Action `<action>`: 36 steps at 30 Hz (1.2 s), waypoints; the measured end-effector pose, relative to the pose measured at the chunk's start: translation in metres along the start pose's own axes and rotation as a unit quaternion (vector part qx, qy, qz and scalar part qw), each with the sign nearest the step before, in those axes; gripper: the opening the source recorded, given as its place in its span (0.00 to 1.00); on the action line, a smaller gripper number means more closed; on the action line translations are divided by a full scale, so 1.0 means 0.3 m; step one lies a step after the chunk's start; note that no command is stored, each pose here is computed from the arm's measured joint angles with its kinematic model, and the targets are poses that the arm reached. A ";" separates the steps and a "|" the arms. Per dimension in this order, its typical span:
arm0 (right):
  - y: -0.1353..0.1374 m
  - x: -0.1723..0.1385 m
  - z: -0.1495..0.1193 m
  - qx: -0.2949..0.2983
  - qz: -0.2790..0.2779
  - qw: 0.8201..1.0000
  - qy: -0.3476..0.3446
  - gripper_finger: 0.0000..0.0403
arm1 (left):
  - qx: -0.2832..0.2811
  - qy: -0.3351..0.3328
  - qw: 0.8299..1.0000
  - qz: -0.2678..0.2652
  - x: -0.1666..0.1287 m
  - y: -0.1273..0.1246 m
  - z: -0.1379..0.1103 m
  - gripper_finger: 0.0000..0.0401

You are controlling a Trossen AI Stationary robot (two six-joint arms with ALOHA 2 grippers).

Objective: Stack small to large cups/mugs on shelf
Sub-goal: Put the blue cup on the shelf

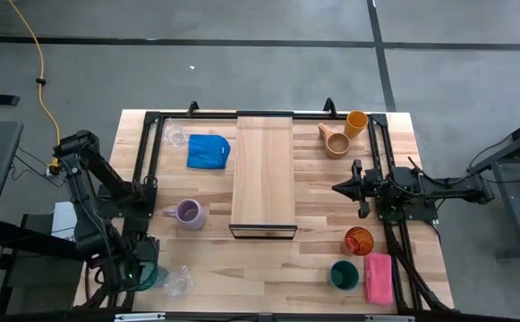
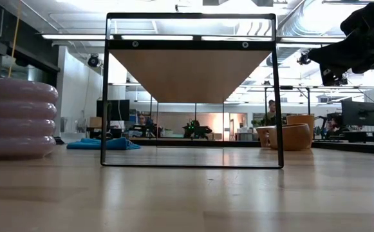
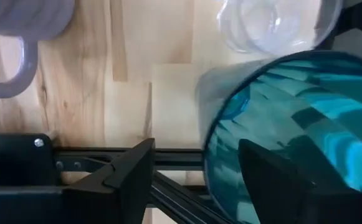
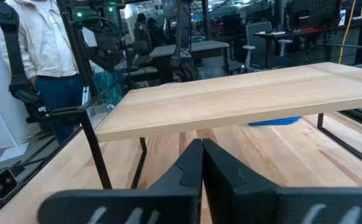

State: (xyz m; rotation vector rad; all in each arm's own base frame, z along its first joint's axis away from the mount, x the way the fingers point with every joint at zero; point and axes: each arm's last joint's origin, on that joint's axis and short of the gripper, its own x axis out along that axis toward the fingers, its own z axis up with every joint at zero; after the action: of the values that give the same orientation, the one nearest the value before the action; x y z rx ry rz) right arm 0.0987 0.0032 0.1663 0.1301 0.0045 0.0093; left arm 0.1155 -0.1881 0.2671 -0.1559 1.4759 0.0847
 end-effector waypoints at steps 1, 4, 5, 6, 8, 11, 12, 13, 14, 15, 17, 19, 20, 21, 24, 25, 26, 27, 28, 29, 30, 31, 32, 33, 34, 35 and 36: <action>0.000 0.000 0.000 0.000 0.000 1.000 0.000 0.00 | -0.002 0.002 1.000 0.005 0.008 0.003 -0.002 0.52; 0.000 0.000 0.000 0.000 0.000 1.000 0.000 0.00 | -0.004 0.013 1.000 0.011 0.028 0.010 -0.007 0.48; 0.000 0.000 0.000 0.000 0.000 1.000 0.000 0.00 | -0.004 0.017 1.000 0.013 0.033 0.012 -0.009 0.46; 0.000 0.000 0.000 0.000 0.000 1.000 0.000 0.00 | -0.003 0.019 1.000 0.015 0.037 0.014 -0.011 0.44; 0.000 0.000 0.000 0.000 0.000 1.000 0.000 0.00 | -0.003 0.019 1.000 0.016 0.040 0.014 -0.011 0.41; 0.000 0.000 0.000 0.000 0.000 1.000 0.000 0.00 | -0.003 0.014 1.000 0.018 0.040 0.015 -0.010 0.35; 0.000 0.000 0.000 0.000 0.000 1.000 0.000 0.00 | -0.003 0.013 1.000 0.018 0.040 0.015 -0.010 0.32; 0.000 0.000 0.000 0.000 0.000 1.000 0.000 0.00 | -0.003 0.013 1.000 0.018 0.040 0.015 -0.010 0.30; 0.000 0.000 0.000 0.000 0.000 1.000 0.000 0.00 | -0.002 0.013 1.000 0.018 0.040 0.015 -0.010 0.27; 0.000 0.000 0.000 0.000 0.000 1.000 0.000 0.00 | -0.001 0.013 1.000 0.018 0.040 0.015 -0.010 0.24; 0.000 0.000 0.000 0.000 0.000 1.000 0.000 0.00 | -0.001 0.013 1.000 0.018 0.040 0.015 -0.010 0.16; 0.000 0.000 0.000 0.000 0.000 1.000 0.000 0.00 | -0.001 0.013 1.000 0.018 0.040 0.015 -0.010 0.07; 0.000 0.000 0.000 0.000 0.000 1.000 0.000 0.00 | -0.001 0.012 1.000 0.018 0.040 0.015 -0.010 0.04; 0.000 0.000 0.000 0.000 0.000 1.000 0.000 0.00 | -0.001 0.013 1.000 0.018 0.040 0.015 -0.010 0.02; 0.000 0.000 0.000 0.000 0.000 1.000 0.000 0.00 | -0.002 0.013 1.000 0.019 0.041 0.016 -0.010 0.04; 0.000 0.000 0.000 0.000 0.000 1.000 0.000 0.00 | -0.002 0.014 1.000 0.019 0.041 0.016 -0.010 0.05; 0.000 0.000 0.000 0.000 0.000 1.000 0.000 0.00 | -0.003 0.014 1.000 0.019 0.041 0.016 -0.010 0.04; 0.000 0.000 0.000 0.000 0.000 1.000 0.000 0.00 | -0.005 0.016 1.000 0.019 0.041 0.016 -0.011 0.03; 0.000 0.000 0.000 0.000 0.000 1.000 0.000 0.00 | -0.007 0.018 1.000 0.017 0.040 0.016 -0.011 0.02; 0.000 0.000 0.000 0.000 0.000 1.000 0.000 0.00 | -0.010 0.019 1.000 0.016 0.039 0.016 -0.011 0.01; 0.000 0.000 0.000 0.000 0.000 1.000 0.000 0.00 | -0.013 0.019 1.000 0.015 0.038 0.016 -0.012 0.01; 0.000 0.000 0.000 0.000 0.000 1.000 0.000 0.00 | -0.015 0.020 1.000 0.014 0.036 0.017 -0.012 0.02; 0.000 0.000 0.000 0.000 0.000 1.000 0.000 0.00 | -0.016 0.022 1.000 0.012 0.035 0.018 -0.013 0.02; 0.000 0.000 0.000 0.000 0.000 1.000 0.000 0.00 | -0.018 0.023 1.000 0.010 0.031 0.021 -0.014 0.02; 0.000 0.000 0.000 0.000 0.000 1.000 0.000 0.00 | -0.021 0.022 1.000 0.009 0.024 0.025 -0.015 0.01; 0.000 0.000 0.000 0.000 0.000 1.000 0.000 0.00 | -0.026 0.019 0.999 0.008 0.015 0.027 -0.015 0.01; 0.000 0.000 0.000 0.000 0.000 1.000 0.000 0.00 | -0.030 0.014 0.999 0.004 0.004 0.029 -0.015 0.01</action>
State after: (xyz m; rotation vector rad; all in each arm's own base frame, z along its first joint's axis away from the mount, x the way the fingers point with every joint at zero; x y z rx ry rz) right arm 0.0987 0.0032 0.1663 0.1305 0.0043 0.0091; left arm 0.1100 -0.1803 0.2651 -0.2009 1.5031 0.1332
